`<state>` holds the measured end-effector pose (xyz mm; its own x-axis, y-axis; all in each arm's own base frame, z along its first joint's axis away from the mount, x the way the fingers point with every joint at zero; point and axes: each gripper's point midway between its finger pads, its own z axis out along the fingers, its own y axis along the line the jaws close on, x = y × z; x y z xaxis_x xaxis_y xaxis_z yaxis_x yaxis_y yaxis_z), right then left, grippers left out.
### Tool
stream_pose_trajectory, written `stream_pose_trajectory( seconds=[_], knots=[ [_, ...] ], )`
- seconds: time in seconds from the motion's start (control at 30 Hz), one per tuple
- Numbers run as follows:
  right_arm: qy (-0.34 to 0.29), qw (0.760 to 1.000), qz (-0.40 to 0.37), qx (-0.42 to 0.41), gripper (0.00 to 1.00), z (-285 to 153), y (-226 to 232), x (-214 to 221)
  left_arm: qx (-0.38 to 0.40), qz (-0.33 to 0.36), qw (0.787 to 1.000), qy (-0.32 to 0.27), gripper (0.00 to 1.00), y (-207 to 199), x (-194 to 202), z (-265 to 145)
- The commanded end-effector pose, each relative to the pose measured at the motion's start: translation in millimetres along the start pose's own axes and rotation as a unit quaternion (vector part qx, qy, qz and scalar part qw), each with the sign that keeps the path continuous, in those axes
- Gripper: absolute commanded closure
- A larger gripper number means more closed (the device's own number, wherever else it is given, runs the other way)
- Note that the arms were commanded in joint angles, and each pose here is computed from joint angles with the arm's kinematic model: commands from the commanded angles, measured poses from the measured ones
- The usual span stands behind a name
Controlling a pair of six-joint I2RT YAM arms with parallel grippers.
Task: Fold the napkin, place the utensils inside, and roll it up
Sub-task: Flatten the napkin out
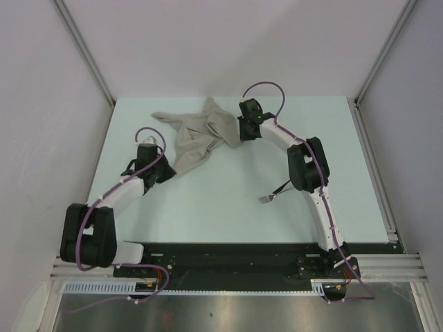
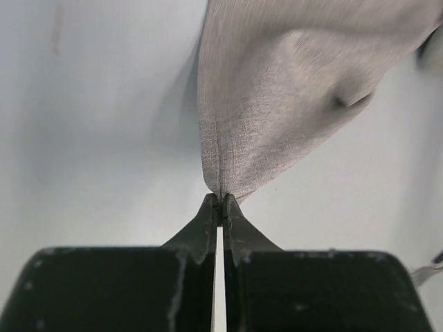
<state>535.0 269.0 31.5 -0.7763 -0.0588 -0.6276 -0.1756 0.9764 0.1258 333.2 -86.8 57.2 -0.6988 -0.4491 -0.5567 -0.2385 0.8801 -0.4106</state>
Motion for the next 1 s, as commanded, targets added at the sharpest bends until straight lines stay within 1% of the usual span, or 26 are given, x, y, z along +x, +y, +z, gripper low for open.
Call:
stream_pose_trajectory(
  seconds=[0.0,0.03,0.07,0.1,0.13,0.17,0.2,0.23,0.27,0.33,0.43,0.47,0.6,0.67,0.77,0.83,0.87,0.9,0.93,0.97],
  knots=[
    [-0.077,0.996,0.033,-0.001,1.0,-77.1,-28.0,-72.0,0.025,-0.021,0.994,-0.106,1.0,-6.8,-83.9,-52.0],
    [-0.094,0.995,0.037,0.004,1.0,-90.7,-35.2,-82.8,0.035,-0.017,0.989,-0.146,1.0,-12.6,-108.5,-75.7],
    [-0.114,0.992,0.046,0.012,1.0,-106.8,-51.0,-97.1,0.019,-0.028,0.987,-0.16,1.0,0.9,-119.4,-87.3],
    [-0.131,0.99,0.046,0.021,1.0,-120.5,-60.2,-106.5,0.017,-0.028,0.983,-0.178,1.0,2.3,-130.2,-100.0],
    [-0.156,0.986,0.05,0.022,1.0,-148.3,-66.0,-119.5,0.02,-0.021,0.978,-0.207,1.0,0.0,-146.3,-120.8],
    [-0.169,0.984,0.052,0.028,1.0,-161.0,-74.5,-125.6,0.007,-0.028,0.976,-0.216,1.0,10.0,-152.2,-130.8],
    [-0.181,0.981,0.056,0.042,1.0,-173.3,-88.5,-131.9,0.006,-0.028,0.972,-0.232,1.0,10.4,-161.8,-143.1],
    [-0.2,0.977,0.058,0.047,1.0,-197.2,-94.7,-139.2,0.005,-0.024,0.969,-0.246,1.0,12.2,-166.4,-154.5],
    [-0.208,0.975,0.059,0.054,1.0,-207.2,-100.5,-141.7,-0.005,-0.03,0.968,-0.25,1.0,21.3,-169.0,-161.2],
    [-0.233,0.968,0.057,0.078,1.0,-237.6,-115.0,-147.2,-0.006,-0.032,0.964,-0.265,1.0,27.9,-176.7,-175.1],
    [-0.26,0.959,0.055,0.103,1.0,-267.5,-126.2,-151.3,-0.012,-0.028,0.959,-0.283,1.0,33.1,-183.1,-192.9],
    [-0.274,0.955,0.055,0.104,1.0,-284.0,-126.3,-152.3,-0.015,-0.026,0.958,-0.285,1.0,33.7,-183.6,-196.1],
    [-0.3,0.947,0.056,0.1,1.0,-315.2,-125.9,-154.1,0.0,-0.008,0.956,-0.295,1.0,23.4,-192.5,-207.1],
    [-0.307,0.945,0.057,0.096,1.0,-319.6,-124.7,-155.3,0.014,-0.005,0.954,-0.299,1.0,17.8,-195.3,-207.9],
    [-0.314,0.943,0.056,0.094,1.0,-312.0,-125.7,-158.4,0.023,-0.004,0.956,-0.292,1.0,17.6,-194.3,-198.1],
    [-0.299,0.949,0.049,0.087,1.0,-283.6,-126.2,-159.4,0.031,-0.008,0.966,-0.258,1.0,19.3,-186.1,-178.6],
    [-0.302,0.948,0.049,0.087,1.0,-275.2,-130.2,-164.4,0.038,-0.008,0.969,-0.245,1.0,19.3,-182.0,-169.9],
    [-0.284,0.954,0.048,0.086,1.0,-248.6,-131.1,-165.6,0.051,-0.012,0.974,-0.222,1.0,19.8,-170.7,-157.3],
    [-0.277,0.956,0.051,0.085,1.0,-241.6,-131.7,-169.5,0.056,-0.016,0.977,-0.206,1.0,21.6,-164.7,-146.7],
    [-0.234,0.967,0.05,0.089,0.88,-228.2,-130.7,-155.0,0.064,-0.015,0.978,-0.2,1.0,21.4,-161.3,-140.9]
  ],
)
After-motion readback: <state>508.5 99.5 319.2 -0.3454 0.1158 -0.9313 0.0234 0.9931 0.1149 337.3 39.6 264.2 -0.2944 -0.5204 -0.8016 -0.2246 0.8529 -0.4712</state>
